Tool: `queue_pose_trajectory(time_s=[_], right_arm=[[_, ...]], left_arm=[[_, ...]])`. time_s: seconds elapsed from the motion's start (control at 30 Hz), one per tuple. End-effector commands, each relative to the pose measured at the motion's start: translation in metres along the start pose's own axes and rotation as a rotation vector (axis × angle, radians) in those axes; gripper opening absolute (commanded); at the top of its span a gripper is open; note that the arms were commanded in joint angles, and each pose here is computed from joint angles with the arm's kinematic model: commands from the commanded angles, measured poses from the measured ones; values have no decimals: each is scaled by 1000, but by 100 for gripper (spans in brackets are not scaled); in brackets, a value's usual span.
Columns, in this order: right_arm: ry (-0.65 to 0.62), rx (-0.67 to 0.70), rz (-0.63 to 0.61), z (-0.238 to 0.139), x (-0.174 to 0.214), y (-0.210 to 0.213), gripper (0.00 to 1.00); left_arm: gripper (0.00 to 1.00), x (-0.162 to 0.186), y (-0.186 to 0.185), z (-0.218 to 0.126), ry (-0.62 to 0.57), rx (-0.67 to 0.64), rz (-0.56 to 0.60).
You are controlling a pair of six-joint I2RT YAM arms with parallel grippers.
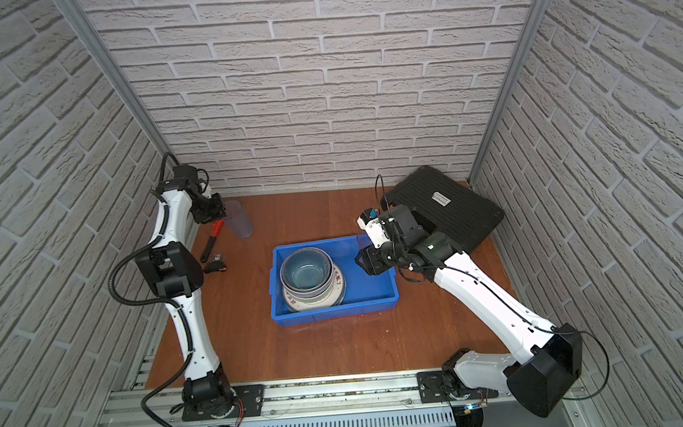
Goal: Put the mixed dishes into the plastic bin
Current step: 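Close the left gripper on the clear blue cup rim, then lift the blue cup with the left gripper and carry it toward the bin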
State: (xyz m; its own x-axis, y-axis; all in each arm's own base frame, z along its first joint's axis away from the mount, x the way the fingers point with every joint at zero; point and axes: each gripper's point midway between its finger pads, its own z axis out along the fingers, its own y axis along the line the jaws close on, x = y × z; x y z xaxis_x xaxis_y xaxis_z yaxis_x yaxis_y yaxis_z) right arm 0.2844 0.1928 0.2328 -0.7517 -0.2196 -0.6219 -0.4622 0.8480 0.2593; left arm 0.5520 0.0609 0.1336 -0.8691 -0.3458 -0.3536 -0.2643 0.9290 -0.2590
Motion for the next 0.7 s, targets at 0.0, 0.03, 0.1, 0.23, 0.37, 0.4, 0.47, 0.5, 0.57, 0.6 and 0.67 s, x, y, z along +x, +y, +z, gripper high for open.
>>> queue_pose_trajectory(time_s=[0.0,0.03,0.1,0.23,0.37,0.4,0.47,0.5,0.57,0.6,0.67], right_arm=[[-50,-7,-31,-5,-16,6,57],[-50,-8,-33,-5,-16,7,57],[-51,-9,-34,-6,-16,8,57],[-54,-10,-39,-6,-17,9,57],[-59,-8,-43,-8,-17,11,57],[-61,-6,-42,-9,-17,11,57],[-67,-3,-45,-11,-17,12,57],[-71,-3,-46,-12,-18,12,57],[-75,-1,-46,-14,-18,13,56],[-80,-1,-46,-15,-19,13,56],[-87,6,-45,-17,-20,13,56]], left_arm=[[12,10,5,-2,34,1,-3],[12,12,4,-3,36,1,-3],[9,15,4,-3,41,3,-3],[6,20,3,-5,45,5,-2],[3,22,1,-14,29,12,-3],[1,22,-1,-16,23,17,-2],[0,22,-4,-23,14,26,-2],[0,22,-6,-28,5,33,-2],[0,22,-11,-37,-11,44,5],[0,21,-14,-43,-21,50,9],[0,20,-21,-57,-51,61,23]])
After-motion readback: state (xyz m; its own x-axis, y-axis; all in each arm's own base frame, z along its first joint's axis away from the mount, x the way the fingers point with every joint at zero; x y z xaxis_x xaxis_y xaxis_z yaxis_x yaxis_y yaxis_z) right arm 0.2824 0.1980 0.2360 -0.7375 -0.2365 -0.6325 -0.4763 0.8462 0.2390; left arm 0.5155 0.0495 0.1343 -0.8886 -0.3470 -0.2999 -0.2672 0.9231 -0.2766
